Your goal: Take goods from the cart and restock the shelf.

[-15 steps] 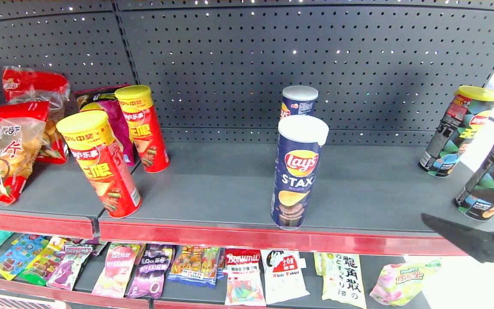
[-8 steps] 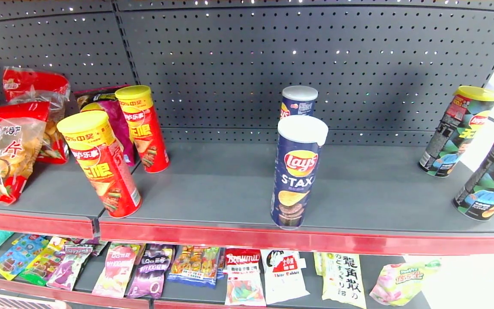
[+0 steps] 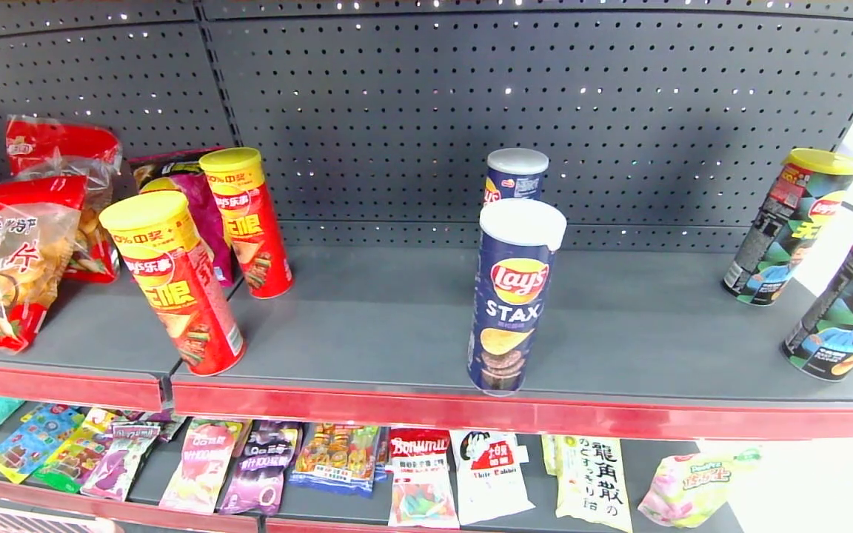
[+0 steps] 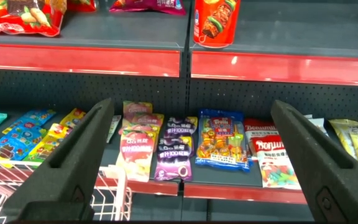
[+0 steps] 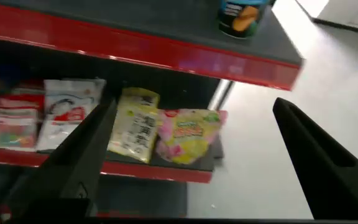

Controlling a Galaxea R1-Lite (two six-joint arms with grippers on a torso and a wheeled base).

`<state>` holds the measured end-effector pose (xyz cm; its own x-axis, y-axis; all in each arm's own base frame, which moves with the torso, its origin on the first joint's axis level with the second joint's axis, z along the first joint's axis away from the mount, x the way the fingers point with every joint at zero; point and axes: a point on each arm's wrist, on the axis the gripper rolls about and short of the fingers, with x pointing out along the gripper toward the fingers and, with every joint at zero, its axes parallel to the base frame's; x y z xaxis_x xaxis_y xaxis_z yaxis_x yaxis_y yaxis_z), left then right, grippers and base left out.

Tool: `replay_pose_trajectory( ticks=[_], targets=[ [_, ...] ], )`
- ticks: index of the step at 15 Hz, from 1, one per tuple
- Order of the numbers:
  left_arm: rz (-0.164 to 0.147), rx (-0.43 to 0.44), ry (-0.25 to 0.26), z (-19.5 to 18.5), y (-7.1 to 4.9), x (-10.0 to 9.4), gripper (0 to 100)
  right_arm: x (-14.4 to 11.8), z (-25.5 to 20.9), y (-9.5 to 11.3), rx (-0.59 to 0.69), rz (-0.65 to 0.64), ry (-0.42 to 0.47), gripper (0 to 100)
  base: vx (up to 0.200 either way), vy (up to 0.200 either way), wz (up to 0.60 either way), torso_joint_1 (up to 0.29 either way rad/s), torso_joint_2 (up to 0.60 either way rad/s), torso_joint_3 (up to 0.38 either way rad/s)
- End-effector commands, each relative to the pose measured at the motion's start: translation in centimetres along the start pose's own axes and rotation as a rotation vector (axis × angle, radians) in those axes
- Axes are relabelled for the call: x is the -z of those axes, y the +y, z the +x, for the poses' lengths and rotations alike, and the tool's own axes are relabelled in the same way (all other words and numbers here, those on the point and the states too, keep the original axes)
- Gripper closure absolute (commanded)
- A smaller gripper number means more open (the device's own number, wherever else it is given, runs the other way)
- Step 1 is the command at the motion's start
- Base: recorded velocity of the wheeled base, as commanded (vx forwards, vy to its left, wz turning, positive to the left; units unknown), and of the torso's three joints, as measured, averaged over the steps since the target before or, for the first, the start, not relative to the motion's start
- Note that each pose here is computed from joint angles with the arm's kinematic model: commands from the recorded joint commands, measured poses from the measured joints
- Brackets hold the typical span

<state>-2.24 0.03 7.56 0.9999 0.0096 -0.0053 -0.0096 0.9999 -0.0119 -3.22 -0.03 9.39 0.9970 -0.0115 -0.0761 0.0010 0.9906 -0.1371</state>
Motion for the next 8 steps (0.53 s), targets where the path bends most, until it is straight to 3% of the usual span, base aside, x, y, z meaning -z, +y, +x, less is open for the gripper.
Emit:
replay_pose_trajectory(
  ticks=[1, 2, 4, 8],
  targets=[
    [0.000, -0.001, -0.005, -0.04, 0.00, 0.01, 0, 0.92, 0.49, 0.34, -0.087, 0.166, -0.058, 0, 0.000, 0.000, 0.00, 0.000, 0.00, 0.000],
    [0.000, -0.001, -0.005, -0.04, 0.00, 0.01, 0, 0.92, 0.51, 0.29, -0.066, 0.185, -0.059, 0, 0.000, 0.000, 0.00, 0.000, 0.00, 0.000],
    [0.006, -0.001, -0.005, -0.04, 0.00, 0.01, 0, 1.81, 1.02, 0.33, -0.022, 0.092, -0.058, 0, 0.000, 0.000, 0.00, 0.000, 0.00, 0.000],
    [0.006, -0.001, -0.005, -0.04, 0.00, 0.01, 0, 1.76, 1.06, 0.28, -0.002, 0.131, -0.072, 0, 0.000, 0.000, 0.00, 0.000, 0.00, 0.000]
  ],
)
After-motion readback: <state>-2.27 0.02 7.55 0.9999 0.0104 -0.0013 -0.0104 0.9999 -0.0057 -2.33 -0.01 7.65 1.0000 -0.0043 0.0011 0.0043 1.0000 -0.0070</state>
